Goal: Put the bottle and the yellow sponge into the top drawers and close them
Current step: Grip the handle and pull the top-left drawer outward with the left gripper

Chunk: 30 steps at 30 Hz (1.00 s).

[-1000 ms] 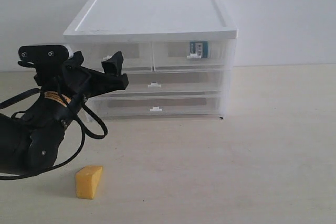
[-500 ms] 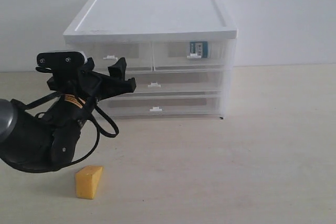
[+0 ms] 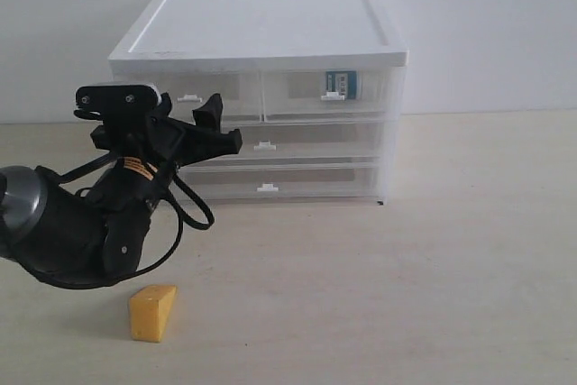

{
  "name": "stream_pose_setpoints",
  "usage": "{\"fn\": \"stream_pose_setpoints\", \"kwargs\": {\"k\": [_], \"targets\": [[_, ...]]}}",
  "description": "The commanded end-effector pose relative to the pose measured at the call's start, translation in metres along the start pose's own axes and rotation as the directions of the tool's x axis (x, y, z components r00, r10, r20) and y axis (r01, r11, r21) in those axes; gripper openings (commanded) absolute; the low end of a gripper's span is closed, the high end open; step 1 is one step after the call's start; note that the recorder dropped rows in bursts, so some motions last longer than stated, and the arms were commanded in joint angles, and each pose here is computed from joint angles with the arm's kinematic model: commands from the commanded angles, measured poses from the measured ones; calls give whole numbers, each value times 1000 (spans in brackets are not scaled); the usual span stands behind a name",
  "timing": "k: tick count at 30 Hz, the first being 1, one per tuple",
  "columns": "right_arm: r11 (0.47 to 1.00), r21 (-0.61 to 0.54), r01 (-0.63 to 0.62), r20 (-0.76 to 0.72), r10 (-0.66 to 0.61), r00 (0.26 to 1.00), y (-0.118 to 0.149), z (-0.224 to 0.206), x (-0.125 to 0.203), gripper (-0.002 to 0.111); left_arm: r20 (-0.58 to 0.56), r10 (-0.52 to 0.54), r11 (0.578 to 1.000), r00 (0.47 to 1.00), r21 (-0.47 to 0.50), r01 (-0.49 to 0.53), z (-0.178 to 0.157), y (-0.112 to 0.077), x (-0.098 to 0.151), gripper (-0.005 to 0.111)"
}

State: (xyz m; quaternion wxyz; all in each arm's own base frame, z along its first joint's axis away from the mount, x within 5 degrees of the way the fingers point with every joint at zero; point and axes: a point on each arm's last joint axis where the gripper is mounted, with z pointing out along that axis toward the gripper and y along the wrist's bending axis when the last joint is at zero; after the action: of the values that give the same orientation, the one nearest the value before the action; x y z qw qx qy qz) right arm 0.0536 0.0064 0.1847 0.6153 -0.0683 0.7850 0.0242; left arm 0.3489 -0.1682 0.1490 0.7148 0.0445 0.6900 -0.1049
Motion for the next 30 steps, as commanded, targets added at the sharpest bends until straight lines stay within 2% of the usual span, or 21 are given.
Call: {"fn": "stream_pose_setpoints", "kwargs": {"k": [1, 3, 5, 6, 7, 11, 16, 21, 27, 30], "targets": [[1000, -2, -3, 8, 3, 1000, 0, 0, 1, 0, 16, -1, 1000, 1000, -5, 1, 4, -1, -2, 56], [1000, -2, -3, 8, 3, 1000, 0, 0, 1, 0, 16, -1, 1000, 1000, -5, 1, 4, -1, -2, 45], [1000, -2, -3, 8, 3, 1000, 0, 0, 1, 0, 11, -1, 1000, 1000, -5, 1, 4, -1, -2, 29], [1000, -2, -3, 8, 3, 1000, 0, 0, 1, 0, 8, -1, 1000, 1000, -4, 1, 4, -1, -2, 11], [1000, -2, -3, 8, 3, 1000, 0, 0, 1, 0, 3, -1, 1000, 1000, -2, 1, 4, -2, -1, 4], [1000, -2, -3, 8, 3, 1000, 0, 0, 1, 0, -19, -2, 1000, 1000, 6, 2, 1, -6, 2, 4], [1000, -2, 0, 8, 0, 1000, 0, 0, 1, 0, 11, 6, 1000, 1000, -5, -6, -15, -12, 7, 4], [1000, -2, -4, 8, 4, 1000, 0, 0, 1, 0, -68, 35, 999, 997, 8, -34, -43, -19, 19, 4], [1000, -2, -2, 8, 2, 1000, 0, 0, 1, 0, -55, 75, 997, 996, 8, -75, -69, -21, -4, 4], [1000, -2, -4, 8, 4, 1000, 0, 0, 1, 0, -44, 61, 998, 997, 11, -60, -84, -22, -16, 4]]}}
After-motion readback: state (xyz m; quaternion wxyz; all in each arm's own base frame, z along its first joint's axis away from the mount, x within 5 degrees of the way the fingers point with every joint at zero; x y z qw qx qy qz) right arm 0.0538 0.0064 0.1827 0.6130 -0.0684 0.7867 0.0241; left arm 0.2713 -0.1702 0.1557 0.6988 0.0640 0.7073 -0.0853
